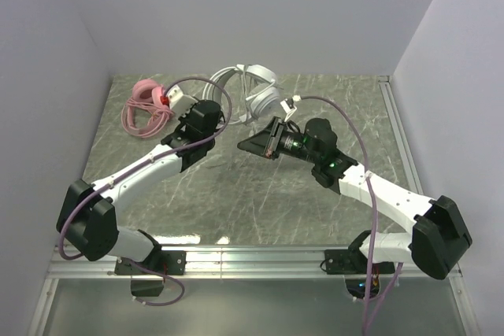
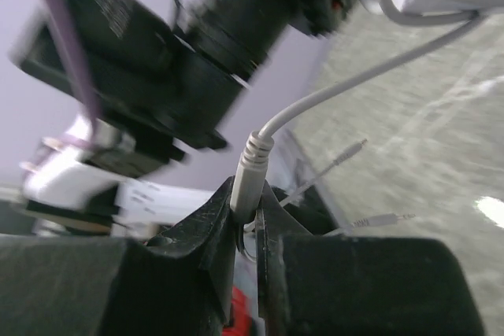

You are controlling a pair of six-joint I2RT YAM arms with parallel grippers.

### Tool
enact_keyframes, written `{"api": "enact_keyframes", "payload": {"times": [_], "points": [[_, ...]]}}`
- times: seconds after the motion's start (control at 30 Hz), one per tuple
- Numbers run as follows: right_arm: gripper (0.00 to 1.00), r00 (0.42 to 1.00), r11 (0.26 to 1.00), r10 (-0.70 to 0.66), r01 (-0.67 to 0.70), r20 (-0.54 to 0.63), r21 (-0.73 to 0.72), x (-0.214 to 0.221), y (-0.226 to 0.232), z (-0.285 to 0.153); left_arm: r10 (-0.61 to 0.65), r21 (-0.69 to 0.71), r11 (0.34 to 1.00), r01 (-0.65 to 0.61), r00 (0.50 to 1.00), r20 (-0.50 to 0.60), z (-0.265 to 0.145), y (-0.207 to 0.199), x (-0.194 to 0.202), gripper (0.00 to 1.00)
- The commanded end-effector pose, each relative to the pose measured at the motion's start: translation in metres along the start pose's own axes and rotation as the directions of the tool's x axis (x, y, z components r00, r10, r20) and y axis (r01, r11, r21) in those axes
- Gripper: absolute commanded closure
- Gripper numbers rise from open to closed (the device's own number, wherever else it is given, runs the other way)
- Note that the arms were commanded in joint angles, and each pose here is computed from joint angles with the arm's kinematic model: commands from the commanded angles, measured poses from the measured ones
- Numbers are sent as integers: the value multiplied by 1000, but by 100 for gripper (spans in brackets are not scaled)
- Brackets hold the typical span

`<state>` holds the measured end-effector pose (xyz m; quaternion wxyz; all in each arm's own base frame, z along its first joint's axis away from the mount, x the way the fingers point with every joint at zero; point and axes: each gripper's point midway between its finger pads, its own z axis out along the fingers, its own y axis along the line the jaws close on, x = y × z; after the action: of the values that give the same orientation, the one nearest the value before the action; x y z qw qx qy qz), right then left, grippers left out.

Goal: Wrap the headphones
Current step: Wrap the headphone cable with the right arm

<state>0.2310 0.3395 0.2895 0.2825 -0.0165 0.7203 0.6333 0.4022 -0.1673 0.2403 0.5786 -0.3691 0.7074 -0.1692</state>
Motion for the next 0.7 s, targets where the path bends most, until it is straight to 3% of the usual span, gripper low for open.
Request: {"api": "enact_keyframes", "payload": {"times": [0.0,0.17,0.27,0.43,0.53,0.67], "points": [[100,985,964,113,-77,127,-255,-33,72,-17,-201,112,975,192,977,76,-10,-35,-32,100],[100,925,924,283,-192,253,-331,-49,64,-38,-219,119,970,211,974,58,-11,-33,-26,100],[100,844,892,404,-278,352,-357,-63,49,-53,-211,119,972,204,976,54,-12,-34,-25,100],[100,783,837,503,-337,366,-431,-71,50,-64,-206,127,972,198,977,54,-12,-34,-21,100],[100,801,827,504,-340,322,-448,-74,66,-58,-198,128,973,190,979,52,-11,-35,-16,100],[100,874,878,425,-335,236,-343,-62,70,-33,-165,115,981,157,984,65,-9,-39,-13,100]]}}
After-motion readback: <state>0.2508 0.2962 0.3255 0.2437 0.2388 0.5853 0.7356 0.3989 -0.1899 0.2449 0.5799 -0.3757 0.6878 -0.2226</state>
